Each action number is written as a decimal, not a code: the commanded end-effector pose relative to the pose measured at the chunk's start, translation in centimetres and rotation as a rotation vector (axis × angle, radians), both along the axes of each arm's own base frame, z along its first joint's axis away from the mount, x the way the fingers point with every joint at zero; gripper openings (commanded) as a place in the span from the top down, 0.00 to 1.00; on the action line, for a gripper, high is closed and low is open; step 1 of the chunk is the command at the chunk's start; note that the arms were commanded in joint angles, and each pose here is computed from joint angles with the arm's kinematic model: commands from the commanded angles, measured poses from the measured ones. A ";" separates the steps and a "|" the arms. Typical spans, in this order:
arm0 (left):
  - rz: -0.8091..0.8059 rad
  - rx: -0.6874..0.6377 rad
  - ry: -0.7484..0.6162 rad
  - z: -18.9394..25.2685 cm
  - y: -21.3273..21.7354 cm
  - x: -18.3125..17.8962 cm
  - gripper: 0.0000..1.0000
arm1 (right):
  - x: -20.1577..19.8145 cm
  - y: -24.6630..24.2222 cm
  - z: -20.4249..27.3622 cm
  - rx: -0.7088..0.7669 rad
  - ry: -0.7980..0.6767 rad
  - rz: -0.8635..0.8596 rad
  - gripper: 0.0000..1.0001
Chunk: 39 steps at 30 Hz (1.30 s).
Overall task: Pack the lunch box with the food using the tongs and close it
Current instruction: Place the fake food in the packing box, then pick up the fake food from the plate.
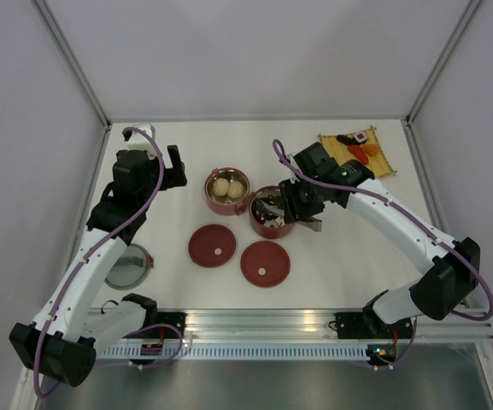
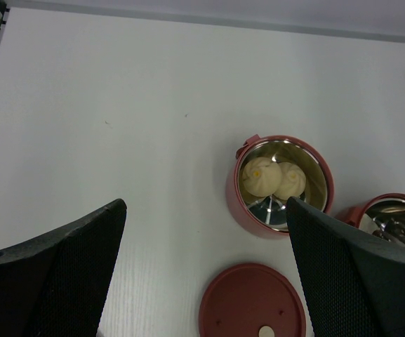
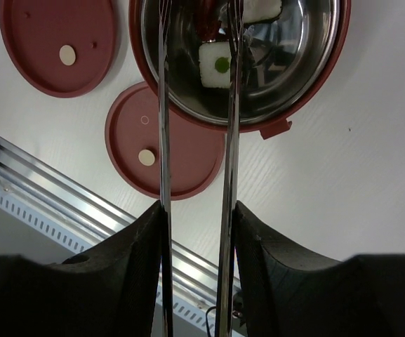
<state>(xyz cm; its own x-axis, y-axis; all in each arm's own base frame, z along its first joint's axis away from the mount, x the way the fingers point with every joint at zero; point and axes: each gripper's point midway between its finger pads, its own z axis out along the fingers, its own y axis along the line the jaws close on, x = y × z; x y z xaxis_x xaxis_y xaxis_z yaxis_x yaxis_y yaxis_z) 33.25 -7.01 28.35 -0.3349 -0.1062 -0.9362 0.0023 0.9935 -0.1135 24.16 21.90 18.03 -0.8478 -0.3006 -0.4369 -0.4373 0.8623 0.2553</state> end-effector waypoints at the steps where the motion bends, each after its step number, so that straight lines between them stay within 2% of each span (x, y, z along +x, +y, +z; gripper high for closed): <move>1: -0.006 -0.023 -0.052 2.0 -0.1 -0.1 0.00 | 1.7 0.3 2.3 0.020 -0.098 -0.011 0.51; 6: -0.010 -0.025 -0.049 1.9 -0.2 0.0 0.00 | 3.1 -0.6 3.9 0.014 -0.149 -0.061 0.54; 12: -0.011 -0.026 -0.049 1.9 -0.2 -0.1 0.00 | 8.1 -5.3 7.3 -0.004 -0.264 -0.178 0.54; 18: -0.011 -0.027 -0.050 2.0 -0.2 -0.1 0.00 | 15.1 -12.8 5.6 -0.046 -0.321 -0.435 0.55; 23: -0.007 -0.025 -0.048 1.8 -0.1 0.0 0.00 | 18.9 -17.5 2.2 -0.068 -0.276 -0.554 0.57; 30: -0.007 -0.019 -0.035 1.4 -0.2 0.2 0.00 | 21.1 -25.8 0.5 -0.192 -0.268 -0.712 0.57; 34: -0.005 -0.014 -0.031 1.3 -0.1 0.3 0.00 | 21.4 -27.2 -1.1 -0.255 -0.240 -0.711 0.57; 39: -0.002 -0.008 -0.021 0.9 -0.1 0.5 0.00 | 22.2 -27.0 -2.0 -0.256 -0.239 -0.632 0.57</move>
